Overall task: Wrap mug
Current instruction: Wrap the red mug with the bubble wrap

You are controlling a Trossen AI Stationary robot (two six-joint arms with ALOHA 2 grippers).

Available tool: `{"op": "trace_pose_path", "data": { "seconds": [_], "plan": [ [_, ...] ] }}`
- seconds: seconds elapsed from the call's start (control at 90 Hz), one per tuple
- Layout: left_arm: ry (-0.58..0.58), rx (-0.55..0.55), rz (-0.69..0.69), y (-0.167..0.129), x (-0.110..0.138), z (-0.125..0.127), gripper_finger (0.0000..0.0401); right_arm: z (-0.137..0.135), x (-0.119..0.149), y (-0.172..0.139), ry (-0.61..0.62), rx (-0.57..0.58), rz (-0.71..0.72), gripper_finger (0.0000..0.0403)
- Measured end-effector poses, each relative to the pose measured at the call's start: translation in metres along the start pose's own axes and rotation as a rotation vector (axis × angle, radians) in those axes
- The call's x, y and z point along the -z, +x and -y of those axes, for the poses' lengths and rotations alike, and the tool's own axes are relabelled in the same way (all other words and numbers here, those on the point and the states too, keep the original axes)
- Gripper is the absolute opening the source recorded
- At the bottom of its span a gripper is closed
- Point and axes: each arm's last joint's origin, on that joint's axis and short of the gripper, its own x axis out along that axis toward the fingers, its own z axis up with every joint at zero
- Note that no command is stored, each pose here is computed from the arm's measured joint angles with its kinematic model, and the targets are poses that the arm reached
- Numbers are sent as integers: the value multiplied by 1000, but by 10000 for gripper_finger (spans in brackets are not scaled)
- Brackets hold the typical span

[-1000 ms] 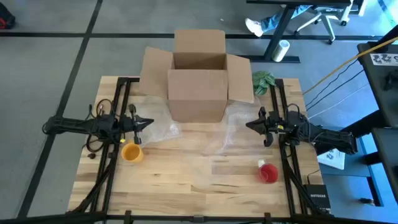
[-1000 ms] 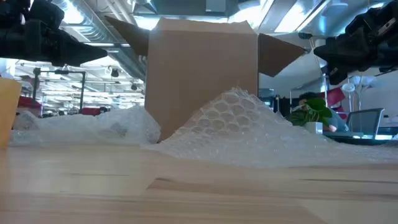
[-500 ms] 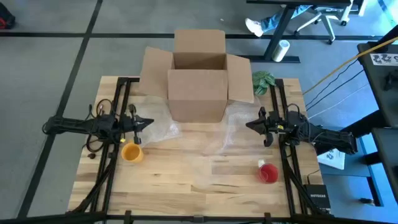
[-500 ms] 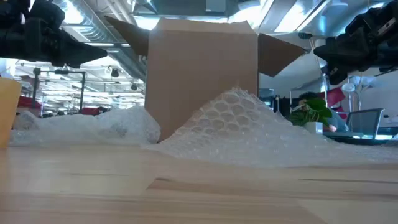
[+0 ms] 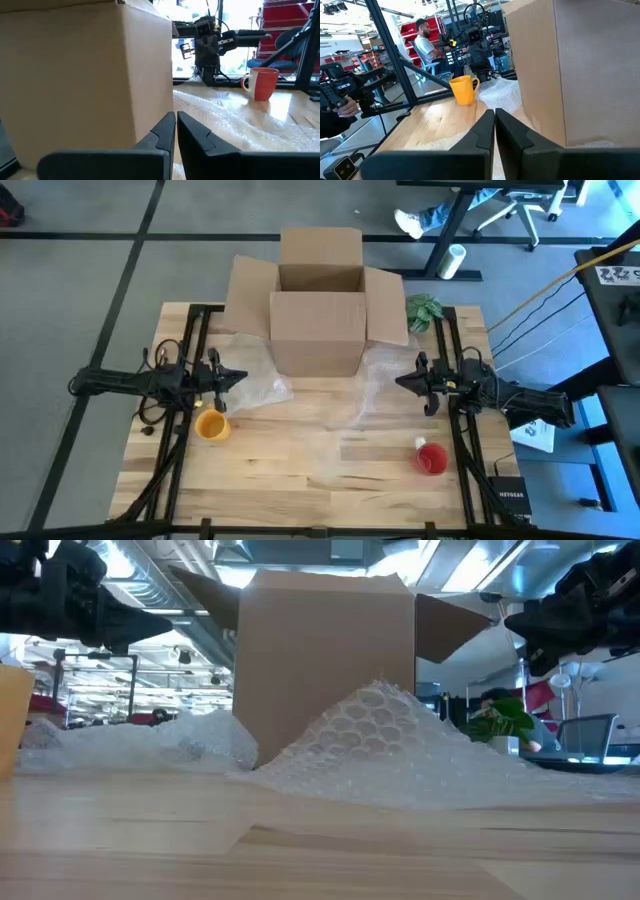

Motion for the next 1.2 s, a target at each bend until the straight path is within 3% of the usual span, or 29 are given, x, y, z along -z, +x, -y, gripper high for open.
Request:
{"op": "trace_pose_path", "data": {
  "seconds": [0.089, 0.222, 0.422, 0.611, 0.778, 0.878, 1.2],
  "plan": [
    [-42, 1, -40, 1, 0, 0, 0, 0, 0, 0, 0, 0, 0, 0],
    [-23, 0, -238, 3, -3, 1, 0, 0, 0, 0, 0, 0, 0, 0],
    [85, 48, -298, 23, -71, 10, 0, 0, 0, 0, 0, 1, 0, 0],
    [197, 122, -497, 56, -112, 34, 0, 0, 0, 0, 0, 0, 0, 0],
    [260, 200, -640, 94, -122, 68, 0, 0, 0, 0, 0, 0, 0, 0],
    [270, 265, -659, 120, -129, 89, 0, 0, 0, 0, 0, 1, 0, 0],
    [242, 400, -825, 192, -114, 129, 0, 0, 0, 0, 0, 0, 0, 0]
  ]
}}
